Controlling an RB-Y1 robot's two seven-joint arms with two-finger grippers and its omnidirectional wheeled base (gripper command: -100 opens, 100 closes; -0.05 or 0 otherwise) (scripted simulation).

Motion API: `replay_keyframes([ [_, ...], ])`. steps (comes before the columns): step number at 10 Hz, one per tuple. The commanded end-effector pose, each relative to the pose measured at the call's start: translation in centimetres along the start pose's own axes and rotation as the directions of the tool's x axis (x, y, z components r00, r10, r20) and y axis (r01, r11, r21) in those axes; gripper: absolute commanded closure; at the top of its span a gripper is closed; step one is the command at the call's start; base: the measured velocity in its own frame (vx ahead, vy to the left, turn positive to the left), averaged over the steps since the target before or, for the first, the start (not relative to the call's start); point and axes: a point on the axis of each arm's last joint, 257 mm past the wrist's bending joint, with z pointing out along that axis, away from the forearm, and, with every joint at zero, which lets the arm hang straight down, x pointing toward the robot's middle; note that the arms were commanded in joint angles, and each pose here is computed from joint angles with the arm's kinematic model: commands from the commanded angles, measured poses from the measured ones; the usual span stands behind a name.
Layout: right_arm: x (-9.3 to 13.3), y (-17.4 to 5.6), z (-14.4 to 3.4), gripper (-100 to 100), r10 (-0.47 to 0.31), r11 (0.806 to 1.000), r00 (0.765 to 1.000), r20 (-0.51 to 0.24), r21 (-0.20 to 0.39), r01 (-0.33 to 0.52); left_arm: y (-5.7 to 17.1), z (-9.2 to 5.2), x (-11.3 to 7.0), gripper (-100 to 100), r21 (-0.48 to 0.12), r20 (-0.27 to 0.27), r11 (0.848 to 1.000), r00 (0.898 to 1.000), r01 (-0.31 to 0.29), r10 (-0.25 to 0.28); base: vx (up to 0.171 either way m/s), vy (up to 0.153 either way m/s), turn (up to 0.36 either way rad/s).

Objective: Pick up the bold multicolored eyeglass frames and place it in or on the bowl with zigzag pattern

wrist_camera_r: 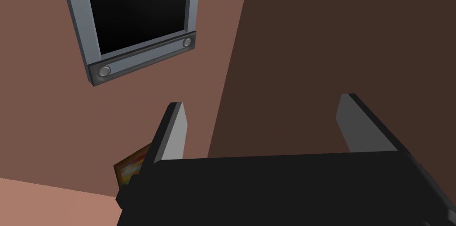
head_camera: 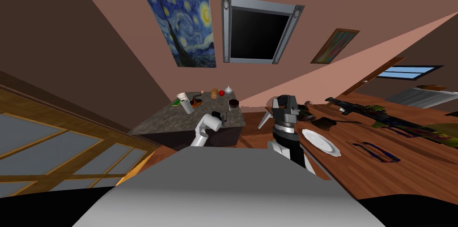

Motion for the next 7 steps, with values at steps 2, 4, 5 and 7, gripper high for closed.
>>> replay_keyframes([
  [2,0.00,0.00,0.00,0,0.000,1.000,1.000,0.000,0.000,0.000,-0.22,0.39,-0.13,-100,0.001,0.002,1.000,1.000,0.004,-0.004,-0.005,-0.003,-0.035],
  [4,0.00,0.00,0.00,0,0.000,1.000,1.000,0.000,0.000,0.000,-0.26,0.43,-0.13,100,0.002,0.002,1.000,1.000,0.004,-0.004,0.000,0.000,0.000],
  [5,0.00,0.00,0.00,0,0.000,1.000,1.000,0.000,0.000,0.000,-0.22,0.43,-0.10,100,0.001,0.002,1.000,1.000,0.004,-0.004,0.002,0.001,-0.015],
  [7,0.00,0.00,0.00,0,0.000,1.000,1.000,0.000,0.000,0.000,-0.31,0.39,0.03,100,0.004,-0.001,1.000,1.000,0.001,-0.001,0.000,0.000,0.000],
])
